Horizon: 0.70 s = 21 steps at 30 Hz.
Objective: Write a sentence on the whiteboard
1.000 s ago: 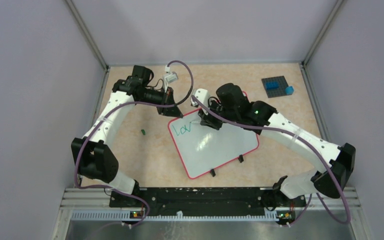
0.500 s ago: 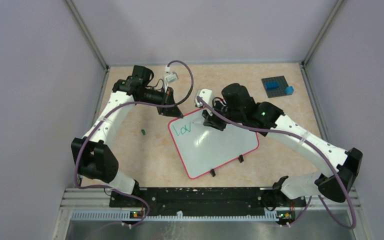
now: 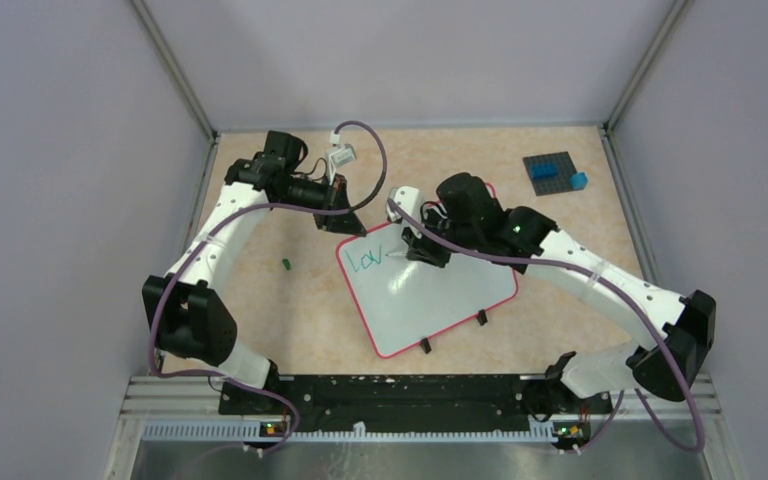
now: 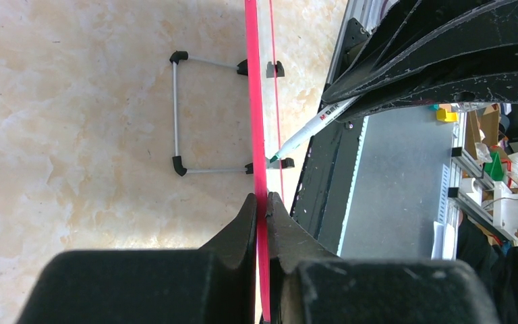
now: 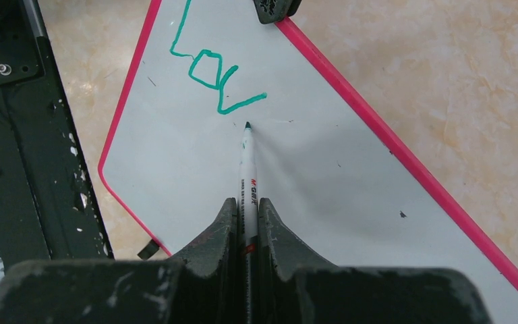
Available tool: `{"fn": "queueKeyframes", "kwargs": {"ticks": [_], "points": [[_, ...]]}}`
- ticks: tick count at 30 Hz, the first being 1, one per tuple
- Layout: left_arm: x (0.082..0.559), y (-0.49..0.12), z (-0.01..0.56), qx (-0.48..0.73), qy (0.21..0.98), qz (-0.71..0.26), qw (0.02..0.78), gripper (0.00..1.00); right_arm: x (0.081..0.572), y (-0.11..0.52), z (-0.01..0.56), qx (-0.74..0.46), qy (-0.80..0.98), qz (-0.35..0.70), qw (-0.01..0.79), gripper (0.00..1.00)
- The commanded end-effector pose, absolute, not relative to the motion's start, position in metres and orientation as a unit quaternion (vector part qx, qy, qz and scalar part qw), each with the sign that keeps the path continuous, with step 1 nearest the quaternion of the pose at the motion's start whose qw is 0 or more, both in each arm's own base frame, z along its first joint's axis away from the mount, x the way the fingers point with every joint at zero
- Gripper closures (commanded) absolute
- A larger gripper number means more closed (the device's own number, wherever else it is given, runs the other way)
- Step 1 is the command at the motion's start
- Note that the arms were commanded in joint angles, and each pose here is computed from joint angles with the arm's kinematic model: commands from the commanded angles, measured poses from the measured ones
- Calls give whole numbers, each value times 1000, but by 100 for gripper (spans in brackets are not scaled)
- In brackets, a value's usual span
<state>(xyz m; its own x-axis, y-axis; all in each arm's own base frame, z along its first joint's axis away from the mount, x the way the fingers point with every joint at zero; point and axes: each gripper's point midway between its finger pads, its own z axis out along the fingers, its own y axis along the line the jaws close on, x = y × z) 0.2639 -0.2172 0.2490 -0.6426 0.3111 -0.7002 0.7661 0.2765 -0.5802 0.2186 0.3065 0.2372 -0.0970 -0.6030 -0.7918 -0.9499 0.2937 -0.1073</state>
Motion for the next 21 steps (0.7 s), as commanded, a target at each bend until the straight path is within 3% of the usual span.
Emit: {"fn": "queueKeyframes", "kwargs": {"ticks": [1,21], "points": [[252,-222,251,365,755,-494,230,100,226,314,245,-545,699,222,407,100],[253,-222,252,365,755,-494,230,100,254,290,260,-516,715,168,440,100]]}}
